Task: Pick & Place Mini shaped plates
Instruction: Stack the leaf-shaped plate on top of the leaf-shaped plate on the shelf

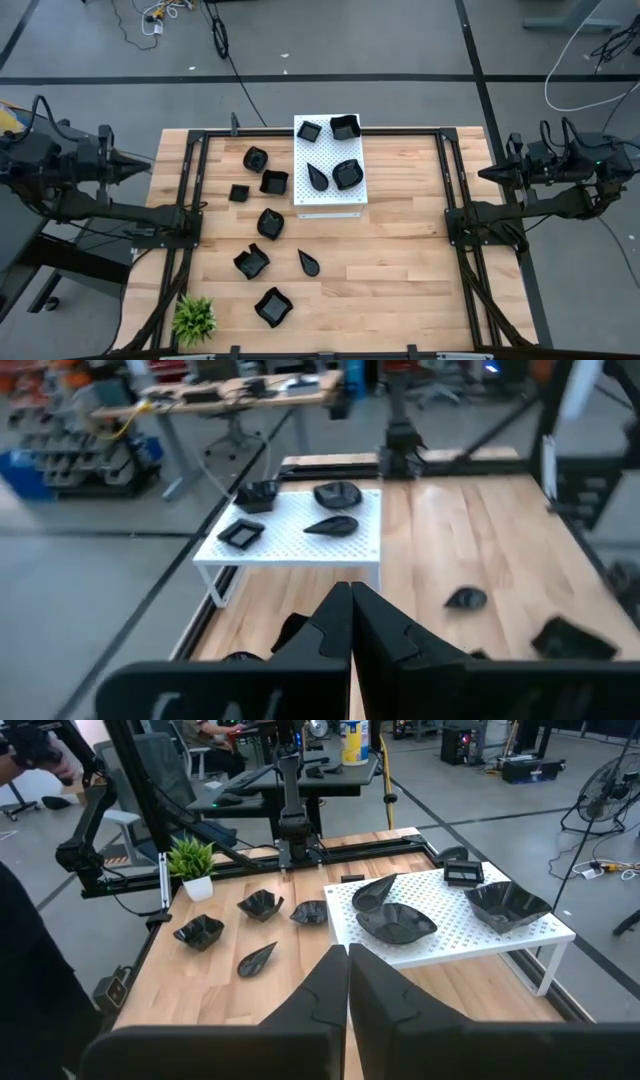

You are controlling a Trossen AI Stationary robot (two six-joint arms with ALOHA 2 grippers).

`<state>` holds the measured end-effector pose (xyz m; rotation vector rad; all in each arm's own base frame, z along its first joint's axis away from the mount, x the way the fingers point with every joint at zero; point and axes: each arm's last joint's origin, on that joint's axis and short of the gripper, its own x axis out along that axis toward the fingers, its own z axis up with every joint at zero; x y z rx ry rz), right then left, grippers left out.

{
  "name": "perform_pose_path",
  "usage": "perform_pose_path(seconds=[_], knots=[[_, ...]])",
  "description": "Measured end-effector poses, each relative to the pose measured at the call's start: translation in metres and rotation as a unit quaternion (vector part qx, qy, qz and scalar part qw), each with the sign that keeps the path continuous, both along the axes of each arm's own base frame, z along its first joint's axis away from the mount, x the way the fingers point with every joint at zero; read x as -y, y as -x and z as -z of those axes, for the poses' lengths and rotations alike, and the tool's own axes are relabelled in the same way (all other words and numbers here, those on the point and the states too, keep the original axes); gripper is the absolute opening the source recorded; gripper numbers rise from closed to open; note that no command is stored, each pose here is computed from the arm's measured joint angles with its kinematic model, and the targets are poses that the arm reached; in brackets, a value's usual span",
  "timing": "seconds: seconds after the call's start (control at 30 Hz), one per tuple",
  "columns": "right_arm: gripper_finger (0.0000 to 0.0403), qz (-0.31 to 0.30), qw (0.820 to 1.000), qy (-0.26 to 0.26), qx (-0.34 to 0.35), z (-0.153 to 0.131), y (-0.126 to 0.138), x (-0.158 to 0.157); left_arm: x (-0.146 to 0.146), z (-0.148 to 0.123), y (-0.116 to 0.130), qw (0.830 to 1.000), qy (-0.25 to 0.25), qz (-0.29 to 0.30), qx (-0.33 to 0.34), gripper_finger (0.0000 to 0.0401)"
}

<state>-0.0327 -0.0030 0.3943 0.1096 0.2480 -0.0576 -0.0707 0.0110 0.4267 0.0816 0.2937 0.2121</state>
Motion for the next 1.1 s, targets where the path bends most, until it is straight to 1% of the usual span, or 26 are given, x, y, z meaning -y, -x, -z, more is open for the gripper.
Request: perform_pose_path(seconds=[0.1, 0.23, 0.3, 0.37, 0.5, 0.6, 0.8, 0.97, 1.1], knots=[[0.0019, 0.0, 1.0, 0.0, 0.0, 0.0, 0.0, 0.0, -0.001, -0.001, -0.001, 0.999, 0.029, -0.029, 0.01, 0.0003], [0.0019, 0.0, 1.0, 0.0, 0.0, 0.0, 0.0, 0.0, -0.003, -0.001, -0.001, 0.997, 0.045, -0.063, 0.018, 0.0003], [0.0019, 0.0, 1.0, 0.0, 0.0, 0.0, 0.0, 0.0, -0.004, -0.001, 0.0, 0.994, 0.053, -0.092, 0.025, 0.0009], [0.0019, 0.0, 1.0, 0.0, 0.0, 0.0, 0.0, 0.0, -0.004, -0.001, 0.0, 0.993, 0.06, -0.1, 0.029, 0.0023], [0.0019, 0.0, 1.0, 0.0, 0.0, 0.0, 0.0, 0.0, -0.004, -0.001, 0.0, 0.993, 0.062, -0.098, 0.028, 0.0065], [0.0019, 0.0, 1.0, 0.0, 0.0, 0.0, 0.0, 0.0, -0.003, -0.001, 0.0, 0.994, 0.067, -0.081, 0.026, 0.0101], [0.0019, 0.0, 1.0, 0.0, 0.0, 0.0, 0.0, 0.0, -0.002, 0.002, 0.006, 0.995, 0.07, -0.064, 0.001, 0.0162], [0.0019, 0.0, 1.0, 0.0, 0.0, 0.0, 0.0, 0.0, -0.002, 0.002, 0.013, 0.996, 0.076, -0.045, -0.007, 0.0196], [0.0019, 0.0, 1.0, 0.0, 0.0, 0.0, 0.0, 0.0, -0.001, 0.001, 0.014, 0.996, 0.078, -0.039, -0.006, 0.0207]])
